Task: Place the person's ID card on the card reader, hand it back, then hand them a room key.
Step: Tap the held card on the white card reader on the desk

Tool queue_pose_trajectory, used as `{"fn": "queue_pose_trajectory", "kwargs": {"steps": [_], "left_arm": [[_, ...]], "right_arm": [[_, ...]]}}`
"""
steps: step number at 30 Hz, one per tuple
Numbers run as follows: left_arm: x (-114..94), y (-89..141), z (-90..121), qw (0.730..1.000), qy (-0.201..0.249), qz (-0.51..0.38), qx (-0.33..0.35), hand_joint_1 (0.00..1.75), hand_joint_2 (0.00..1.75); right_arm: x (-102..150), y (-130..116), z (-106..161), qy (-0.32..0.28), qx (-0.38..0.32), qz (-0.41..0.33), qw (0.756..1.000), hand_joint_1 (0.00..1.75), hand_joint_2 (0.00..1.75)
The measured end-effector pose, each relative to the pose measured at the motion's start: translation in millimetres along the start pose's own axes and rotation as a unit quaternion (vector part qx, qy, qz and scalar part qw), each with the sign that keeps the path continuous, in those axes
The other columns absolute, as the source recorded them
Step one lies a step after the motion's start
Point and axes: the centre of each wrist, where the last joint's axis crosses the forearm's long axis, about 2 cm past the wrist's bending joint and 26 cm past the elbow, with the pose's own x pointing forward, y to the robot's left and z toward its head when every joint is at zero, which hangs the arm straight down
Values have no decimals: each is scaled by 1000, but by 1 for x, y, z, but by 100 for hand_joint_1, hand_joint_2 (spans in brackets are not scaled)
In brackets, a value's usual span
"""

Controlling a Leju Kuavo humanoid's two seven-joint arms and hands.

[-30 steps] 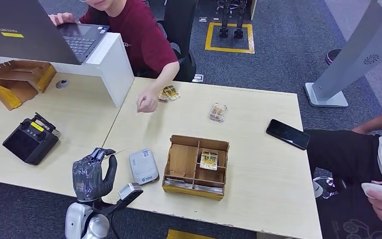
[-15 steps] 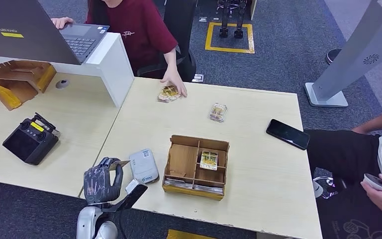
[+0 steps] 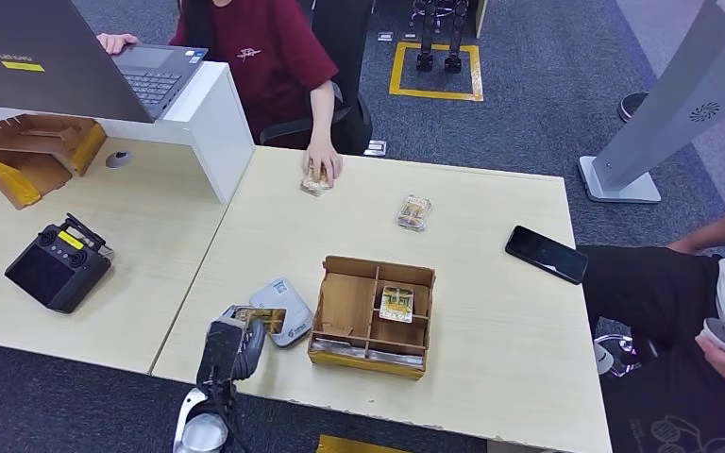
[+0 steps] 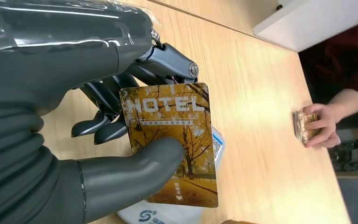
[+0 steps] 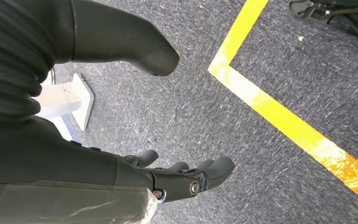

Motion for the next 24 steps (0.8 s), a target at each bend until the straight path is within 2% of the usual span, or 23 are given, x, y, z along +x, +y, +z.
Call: {"fn": "queue_pose_trajectory", "kwargs": {"steps": [14,19,24], "left_arm": [[10,-4,-2,1000,-7,6,13,175,175],[12,-6,-6,1000,17,-9,-1,175,175],[11,-7,-19,998,39,-56,6,175,175]], "right_arm": [[0,0,0,5,0,0,1000,0,175],[0,1,0,7,1,2,1000,0,175],[1,1,0,2,2,11,1000,0,175]]}}
